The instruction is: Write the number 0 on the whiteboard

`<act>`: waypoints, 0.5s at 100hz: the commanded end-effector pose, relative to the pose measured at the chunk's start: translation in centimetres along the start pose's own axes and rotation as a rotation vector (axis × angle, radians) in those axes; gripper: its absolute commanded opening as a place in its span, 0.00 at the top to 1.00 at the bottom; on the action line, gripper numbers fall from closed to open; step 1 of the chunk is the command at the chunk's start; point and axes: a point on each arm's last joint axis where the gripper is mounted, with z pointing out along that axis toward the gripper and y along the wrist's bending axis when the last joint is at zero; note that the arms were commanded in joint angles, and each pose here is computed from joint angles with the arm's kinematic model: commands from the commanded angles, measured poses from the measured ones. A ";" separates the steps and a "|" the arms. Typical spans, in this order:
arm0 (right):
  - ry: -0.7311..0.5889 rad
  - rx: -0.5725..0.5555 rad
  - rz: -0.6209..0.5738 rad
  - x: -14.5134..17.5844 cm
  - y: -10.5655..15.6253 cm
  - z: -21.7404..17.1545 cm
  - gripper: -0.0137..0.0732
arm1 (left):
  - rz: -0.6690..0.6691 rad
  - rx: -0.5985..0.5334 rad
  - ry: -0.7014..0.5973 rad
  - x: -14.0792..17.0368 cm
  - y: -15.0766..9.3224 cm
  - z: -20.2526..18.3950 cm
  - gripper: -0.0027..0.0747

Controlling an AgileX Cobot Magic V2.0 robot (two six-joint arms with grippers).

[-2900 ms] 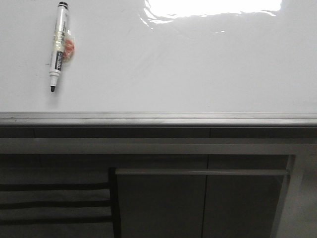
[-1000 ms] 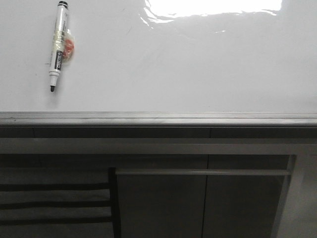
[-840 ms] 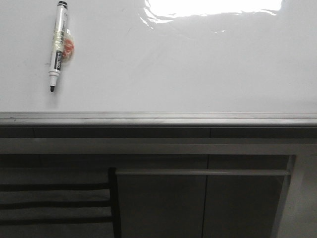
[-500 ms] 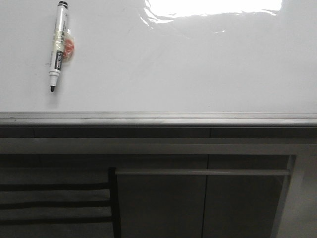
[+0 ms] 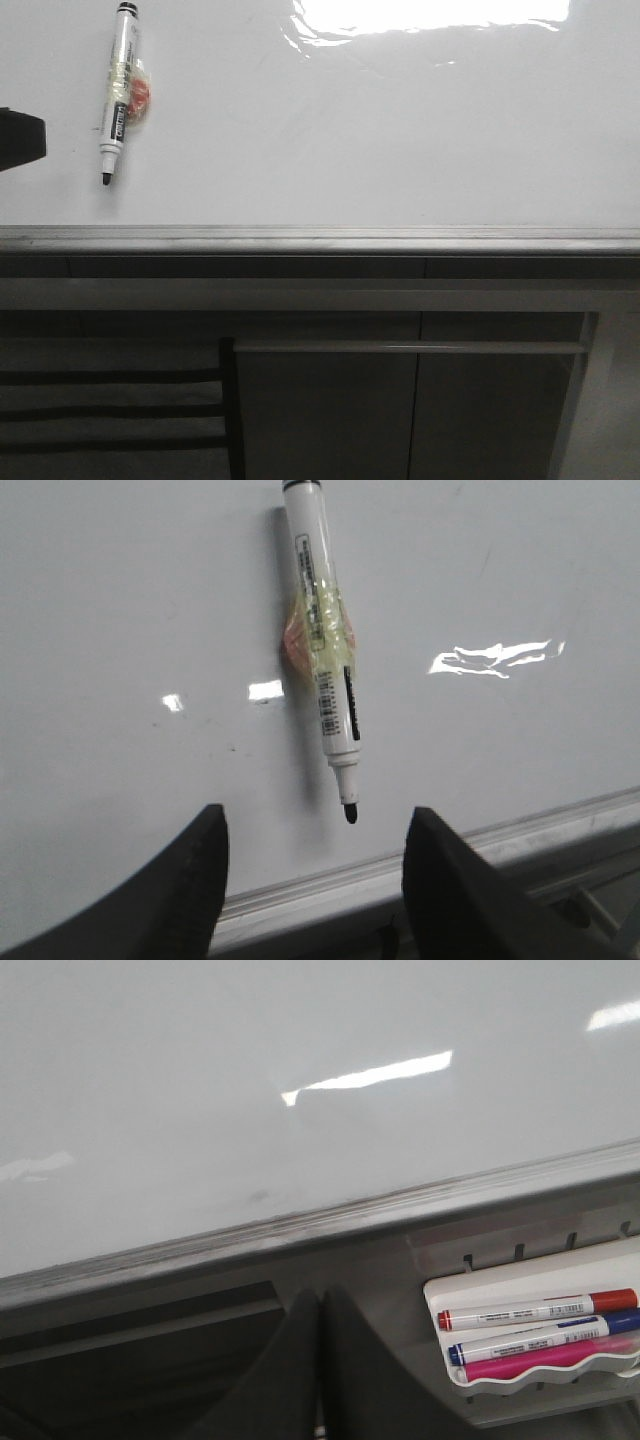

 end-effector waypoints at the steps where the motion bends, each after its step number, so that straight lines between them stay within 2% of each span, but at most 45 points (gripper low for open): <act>1: -0.091 -0.011 -0.015 -1.5 0.2 -0.1 0.92 | -0.071 0.036 -0.179 -1.8 -0.5 1.2 0.50; 34: -0.091 -0.011 -0.015 -1.5 0.2 -0.1 0.92 | -0.050 0.078 -0.171 -1.0 -1.1 4.9 0.50; 50: -0.090 -0.014 -0.016 -1.5 0.3 -0.1 0.92 | -0.065 0.057 -0.177 -1.2 -1.0 6.3 0.50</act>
